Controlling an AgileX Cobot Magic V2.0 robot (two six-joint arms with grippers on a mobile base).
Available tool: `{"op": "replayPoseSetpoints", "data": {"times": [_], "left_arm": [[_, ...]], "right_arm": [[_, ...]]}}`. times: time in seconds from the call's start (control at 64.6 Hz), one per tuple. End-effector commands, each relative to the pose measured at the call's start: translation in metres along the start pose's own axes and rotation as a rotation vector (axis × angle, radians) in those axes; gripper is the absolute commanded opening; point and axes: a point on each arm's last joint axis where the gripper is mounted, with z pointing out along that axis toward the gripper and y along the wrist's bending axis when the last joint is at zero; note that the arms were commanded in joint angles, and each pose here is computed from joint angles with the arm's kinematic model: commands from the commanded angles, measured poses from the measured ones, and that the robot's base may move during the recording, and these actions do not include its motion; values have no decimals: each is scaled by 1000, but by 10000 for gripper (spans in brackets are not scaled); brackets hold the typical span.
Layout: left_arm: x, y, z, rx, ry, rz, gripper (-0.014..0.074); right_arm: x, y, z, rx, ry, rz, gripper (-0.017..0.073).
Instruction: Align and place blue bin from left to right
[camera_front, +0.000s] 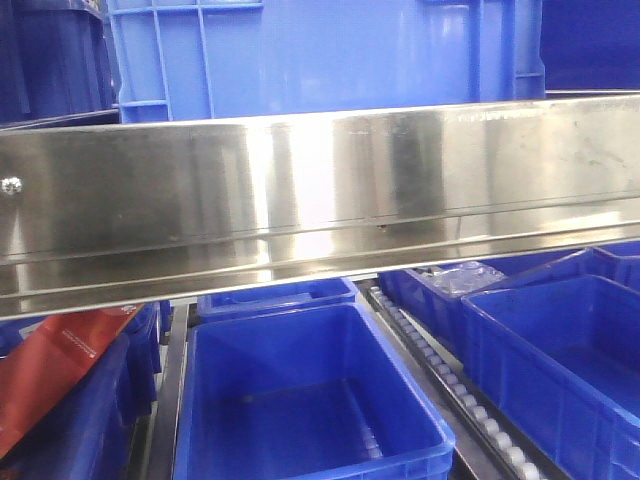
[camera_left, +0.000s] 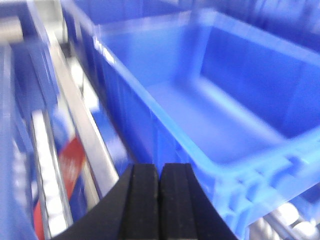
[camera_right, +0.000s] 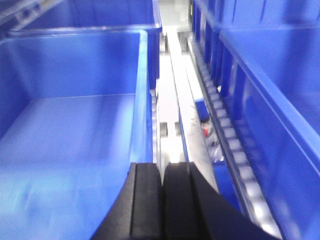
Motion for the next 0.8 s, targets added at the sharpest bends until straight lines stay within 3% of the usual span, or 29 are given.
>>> {"op": "replayPoseSetpoints", "data": {"times": [0.0,0.155,0.48,0.789], "left_arm": [[15,1,-19,28,-124,3,-110],[53,4,-38,47,-208,5,-110],[129,10,-51,61,-243,9,-110],[139,10,-50,64,-245,10,-110]], "right_arm": [[16,0,-26,1,-85,-22,-162],[61,-2,-49,2,-141,-23,-162],[150,-7,-72,18,-259,-102,-162],[158,-8,-74,18,-304,-102,-162]]}}
